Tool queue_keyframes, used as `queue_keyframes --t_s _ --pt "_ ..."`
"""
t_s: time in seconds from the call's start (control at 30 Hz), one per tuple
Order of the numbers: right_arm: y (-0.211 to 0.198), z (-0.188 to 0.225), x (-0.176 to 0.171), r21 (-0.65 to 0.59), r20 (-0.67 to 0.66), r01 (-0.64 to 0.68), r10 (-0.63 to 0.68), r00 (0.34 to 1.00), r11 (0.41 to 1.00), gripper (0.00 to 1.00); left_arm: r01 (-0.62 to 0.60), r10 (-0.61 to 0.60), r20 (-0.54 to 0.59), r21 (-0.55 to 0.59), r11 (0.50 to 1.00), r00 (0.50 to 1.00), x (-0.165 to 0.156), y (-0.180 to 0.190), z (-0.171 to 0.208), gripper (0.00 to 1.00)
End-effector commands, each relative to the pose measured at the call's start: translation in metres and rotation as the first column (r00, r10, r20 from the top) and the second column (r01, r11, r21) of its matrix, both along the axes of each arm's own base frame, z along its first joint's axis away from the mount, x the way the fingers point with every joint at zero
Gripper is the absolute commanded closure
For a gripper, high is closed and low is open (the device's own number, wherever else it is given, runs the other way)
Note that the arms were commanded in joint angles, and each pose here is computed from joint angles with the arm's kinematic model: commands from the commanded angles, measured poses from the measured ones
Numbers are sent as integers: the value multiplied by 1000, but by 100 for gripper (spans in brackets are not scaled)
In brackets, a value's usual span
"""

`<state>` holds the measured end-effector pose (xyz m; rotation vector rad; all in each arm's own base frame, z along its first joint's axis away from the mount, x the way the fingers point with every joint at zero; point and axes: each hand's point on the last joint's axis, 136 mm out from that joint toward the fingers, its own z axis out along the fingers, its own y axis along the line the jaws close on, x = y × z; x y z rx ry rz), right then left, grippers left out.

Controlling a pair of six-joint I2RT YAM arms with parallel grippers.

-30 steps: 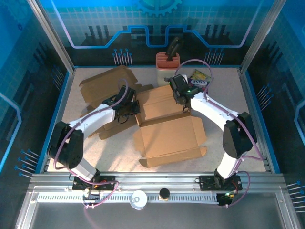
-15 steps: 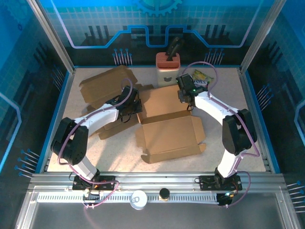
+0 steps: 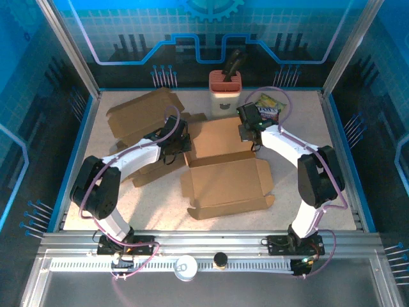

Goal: Fold the paper box

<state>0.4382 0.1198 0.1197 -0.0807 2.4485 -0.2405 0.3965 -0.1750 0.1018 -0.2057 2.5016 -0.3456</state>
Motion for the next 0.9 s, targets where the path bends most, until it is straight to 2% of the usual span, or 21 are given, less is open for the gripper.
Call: queue_keyframes --t_s 0.0,0.33,0.53,0.73,0.87 --pt "-12 -7 -3 -47 -11 66 -66 998 997 100 -14 14 62 -6 1000 998 14 -4 23 100" --pt "-11 -10 -15 -37 -22 122 -123 992 992 100 -46 44 35 58 997 998 16 4 5 100" --pt "-10 -9 -16 -37 -28 121 -122 992 992 100 -55 54 19 101 993 998 14 10 -11 90" --pt "-10 -10 -17 -43 -38 119 -121 992 992 100 -46 44 14 135 990 999 13 11 -20 85" --pt "-10 -7 -17 -40 -35 122 -123 992 992 100 -52 50 16 187 981 999 12 15 -24 86"
